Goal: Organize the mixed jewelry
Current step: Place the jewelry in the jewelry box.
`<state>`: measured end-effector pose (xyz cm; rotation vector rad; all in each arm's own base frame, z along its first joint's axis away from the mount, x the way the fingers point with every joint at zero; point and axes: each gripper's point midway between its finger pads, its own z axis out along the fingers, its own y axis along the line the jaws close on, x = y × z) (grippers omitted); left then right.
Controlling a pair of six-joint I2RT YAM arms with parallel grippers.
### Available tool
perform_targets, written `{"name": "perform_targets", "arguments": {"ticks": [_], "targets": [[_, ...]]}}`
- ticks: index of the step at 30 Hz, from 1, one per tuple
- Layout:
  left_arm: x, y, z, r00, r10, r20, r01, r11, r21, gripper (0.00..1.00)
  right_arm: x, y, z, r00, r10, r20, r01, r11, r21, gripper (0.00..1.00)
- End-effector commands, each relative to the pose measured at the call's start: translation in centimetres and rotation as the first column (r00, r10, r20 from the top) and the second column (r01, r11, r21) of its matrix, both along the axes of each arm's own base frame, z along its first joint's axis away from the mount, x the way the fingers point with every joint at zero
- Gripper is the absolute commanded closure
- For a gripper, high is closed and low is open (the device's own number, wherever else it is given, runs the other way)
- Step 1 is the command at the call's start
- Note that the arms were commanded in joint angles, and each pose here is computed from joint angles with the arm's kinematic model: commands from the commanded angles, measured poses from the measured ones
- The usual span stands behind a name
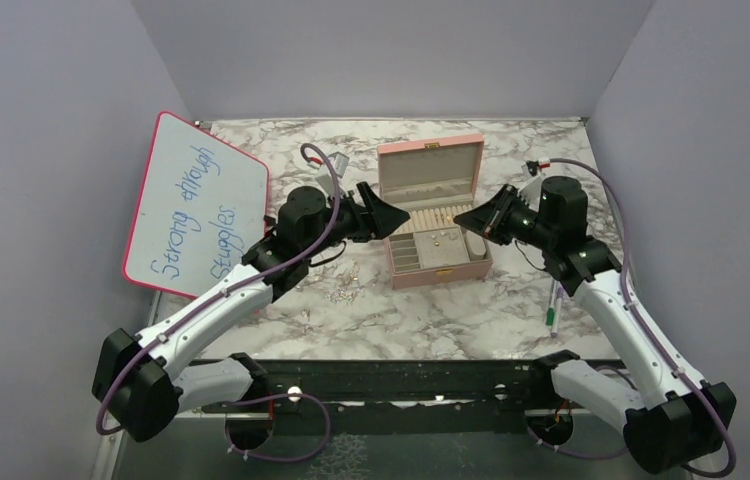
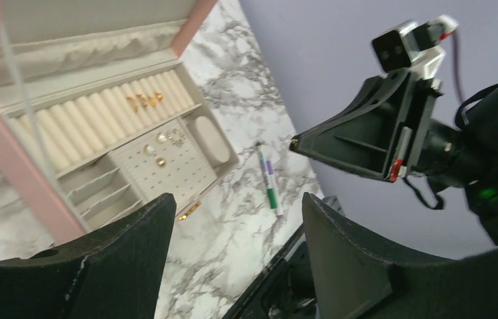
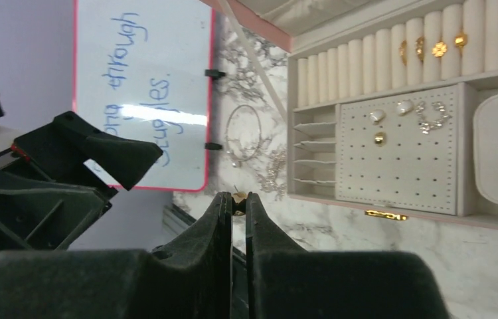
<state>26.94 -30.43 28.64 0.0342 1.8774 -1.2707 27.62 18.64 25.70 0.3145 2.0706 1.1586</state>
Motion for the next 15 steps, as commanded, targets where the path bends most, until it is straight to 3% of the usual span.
{"name": "perform_targets", "arguments": {"ticks": [1, 9, 15], "targets": [[0.0, 2.9, -3.0, 0.997, 0.072, 0.037, -0.078, 0.981, 0.18, 0.27, -0.8, -1.9, -3.1, 0.997, 0.067, -0.041, -0.075, 0.961, -0.266, 0.88], [0.1, 5.5, -6.2, 0.993, 0.082, 0.084, -0.109, 0.91, 0.399, 0.21, -0.1, -2.4, -6.9, 0.975, 0.145, -0.168, -0.204, 0.888, -0.413, 0.88], [1.1, 6.2, -7.6, 0.988, 0.098, 0.122, -0.144, 0.873, 0.466, 0.2, 1.3, -1.7, -9.9, 0.963, 0.15, -0.225, -0.243, 0.848, -0.472, 0.87]]}}
